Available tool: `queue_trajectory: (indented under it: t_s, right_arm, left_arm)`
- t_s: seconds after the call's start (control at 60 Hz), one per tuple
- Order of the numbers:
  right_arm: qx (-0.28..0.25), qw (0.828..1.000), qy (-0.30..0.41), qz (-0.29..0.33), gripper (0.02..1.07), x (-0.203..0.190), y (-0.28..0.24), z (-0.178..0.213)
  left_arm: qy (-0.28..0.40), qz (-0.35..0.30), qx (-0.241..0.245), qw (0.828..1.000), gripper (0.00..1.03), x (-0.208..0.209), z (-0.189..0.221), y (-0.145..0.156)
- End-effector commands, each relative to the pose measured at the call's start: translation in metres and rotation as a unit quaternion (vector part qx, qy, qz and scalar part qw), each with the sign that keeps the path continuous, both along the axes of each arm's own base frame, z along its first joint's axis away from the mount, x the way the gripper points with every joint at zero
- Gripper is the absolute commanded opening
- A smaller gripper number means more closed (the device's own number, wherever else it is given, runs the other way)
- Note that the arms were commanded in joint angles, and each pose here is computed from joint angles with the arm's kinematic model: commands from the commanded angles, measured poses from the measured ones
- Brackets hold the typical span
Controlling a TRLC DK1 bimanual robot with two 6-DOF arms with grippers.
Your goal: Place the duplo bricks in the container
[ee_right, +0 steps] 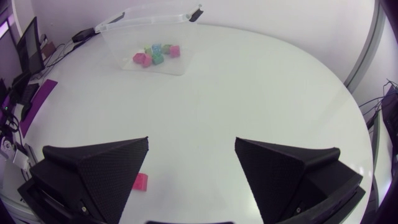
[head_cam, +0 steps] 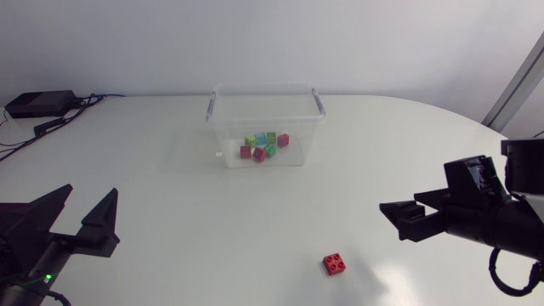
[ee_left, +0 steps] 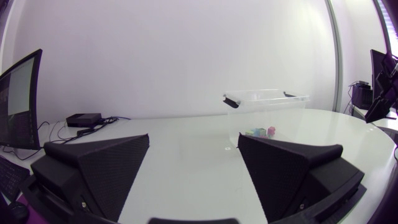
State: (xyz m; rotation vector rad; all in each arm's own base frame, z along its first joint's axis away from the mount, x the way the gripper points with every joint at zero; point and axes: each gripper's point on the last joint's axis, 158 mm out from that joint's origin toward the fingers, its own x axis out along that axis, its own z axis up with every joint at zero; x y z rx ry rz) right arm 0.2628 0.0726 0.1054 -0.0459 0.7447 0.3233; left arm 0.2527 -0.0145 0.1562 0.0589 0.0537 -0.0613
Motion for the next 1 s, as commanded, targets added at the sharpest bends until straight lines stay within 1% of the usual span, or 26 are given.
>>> queue_trajectory:
  t_s: [0.0,0.283,0.367,0.4,0.45,0.583,0.767,0.867,0.983]
  right_arm:
    - [0.012,1.000,0.021,0.008,1.02,0.000,0.011,0.000]
    - [0.027,0.993,0.105,0.036,1.02,-0.019,0.048,-0.030]
    - [0.011,0.992,0.122,0.043,1.02,-0.024,0.053,-0.041]
    - [-0.006,0.989,0.136,0.049,1.02,-0.028,0.058,-0.051]
    - [-0.016,0.987,0.147,0.056,1.02,-0.032,0.062,-0.058]
    - [-0.031,0.981,0.173,0.085,1.02,-0.045,0.078,-0.073]
    - [-0.041,0.973,0.207,0.091,1.02,-0.053,0.087,-0.085]
    - [-0.057,0.964,0.241,0.093,1.02,-0.060,0.085,-0.099]
    - [-0.068,0.959,0.261,0.092,1.02,-0.061,0.085,-0.108]
  left_arm:
    - [-0.001,-0.004,0.009,1.000,1.00,0.000,-0.004,-0.002]
    - [-0.001,-0.004,0.009,1.000,1.00,0.000,-0.004,-0.002]
    - [-0.001,-0.004,0.009,1.000,1.00,0.000,-0.004,-0.002]
    - [-0.001,-0.004,0.009,1.000,1.00,0.000,-0.004,-0.002]
    - [-0.001,-0.004,0.009,1.000,1.00,0.000,-0.004,-0.002]
    - [-0.001,-0.004,0.009,1.000,1.00,0.000,-0.004,-0.002]
    - [-0.001,-0.004,0.009,1.000,1.00,0.000,-0.004,-0.002]
    - [-0.001,-0.004,0.009,1.000,1.00,0.000,-0.004,-0.002]
    - [-0.001,-0.004,0.009,1.000,1.00,0.000,-0.004,-0.002]
